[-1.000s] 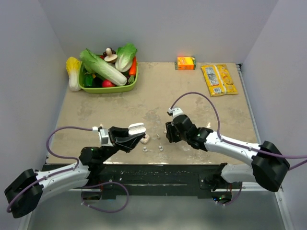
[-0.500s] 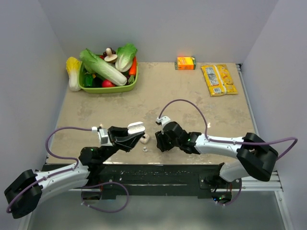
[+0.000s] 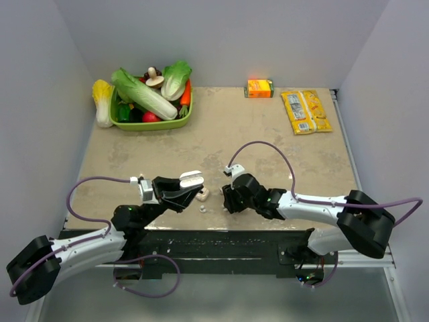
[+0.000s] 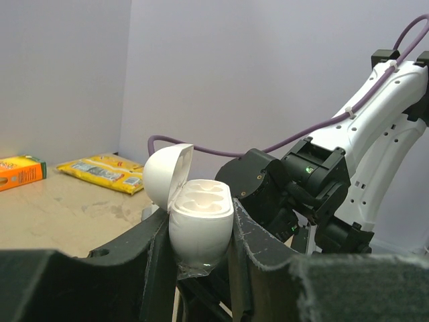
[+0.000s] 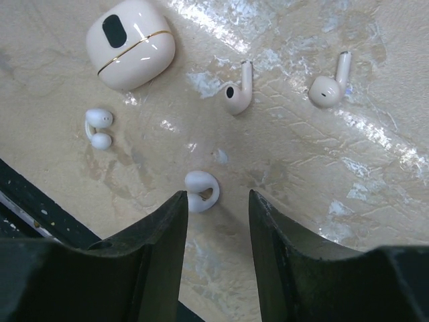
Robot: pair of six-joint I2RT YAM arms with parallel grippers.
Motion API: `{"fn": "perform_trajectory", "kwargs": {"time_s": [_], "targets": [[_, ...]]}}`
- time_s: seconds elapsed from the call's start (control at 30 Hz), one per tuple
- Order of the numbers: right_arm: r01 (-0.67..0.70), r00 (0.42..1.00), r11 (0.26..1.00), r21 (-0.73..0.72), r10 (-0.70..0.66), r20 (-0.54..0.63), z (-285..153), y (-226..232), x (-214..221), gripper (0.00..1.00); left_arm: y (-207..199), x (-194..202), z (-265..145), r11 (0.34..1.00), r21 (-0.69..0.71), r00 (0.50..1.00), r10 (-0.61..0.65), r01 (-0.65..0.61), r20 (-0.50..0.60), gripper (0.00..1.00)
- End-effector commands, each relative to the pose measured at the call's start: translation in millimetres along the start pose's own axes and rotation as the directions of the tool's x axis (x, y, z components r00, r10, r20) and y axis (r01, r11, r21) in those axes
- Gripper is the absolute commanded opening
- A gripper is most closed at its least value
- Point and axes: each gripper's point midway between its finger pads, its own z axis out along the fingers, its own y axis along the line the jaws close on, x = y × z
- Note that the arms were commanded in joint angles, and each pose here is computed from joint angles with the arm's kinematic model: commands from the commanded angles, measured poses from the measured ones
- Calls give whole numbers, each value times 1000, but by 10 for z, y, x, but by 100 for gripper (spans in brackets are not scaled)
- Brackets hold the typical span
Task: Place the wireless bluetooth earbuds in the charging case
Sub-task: Pick up the earbud from the center of the board.
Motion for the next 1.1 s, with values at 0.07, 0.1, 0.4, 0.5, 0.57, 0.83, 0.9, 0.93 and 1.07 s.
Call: {"fn": "perform_trajectory", "kwargs": {"time_s": [0.07, 0.1, 0.4, 0.5, 0.57, 0.83, 0.9, 0.93, 1.07], "targets": [[-26, 999, 998, 50, 24, 36, 19, -64, -81, 42, 116, 487, -501, 999, -44, 994, 4, -9, -107, 0], [-26, 999, 998, 50, 24, 34, 27, -63, -75, 42, 115, 485, -498, 999, -44, 994, 5, -9, -107, 0], [-7, 1000, 999, 45, 7, -5, 107, -39, -27, 41, 127, 513, -511, 999, -48, 993, 5, -11, -116, 0], [-1, 1000, 999, 35, 1, -15, 122, -14, -11, 41, 118, 521, -512, 999, -42, 993, 5, -10, -119, 0], [4, 1000, 1000, 29, -4, -19, 130, 10, -5, 41, 114, 514, -505, 999, -40, 993, 6, -10, -116, 0], [16, 999, 1000, 3, -16, -30, 170, 136, 41, 43, 102, 529, -515, 999, -34, 993, 4, -9, -121, 0], [20, 999, 1000, -3, -20, -31, 171, 166, 36, 43, 107, 526, -515, 999, -36, 993, 6, -10, -121, 0], [23, 999, 1000, -6, -23, -32, 176, 193, 27, 43, 112, 529, -517, 999, -38, 993, 6, -11, -122, 0], [32, 999, 999, -12, -33, -40, 196, 240, 38, 43, 107, 530, -517, 999, -35, 992, 6, -11, -123, 0]]}}
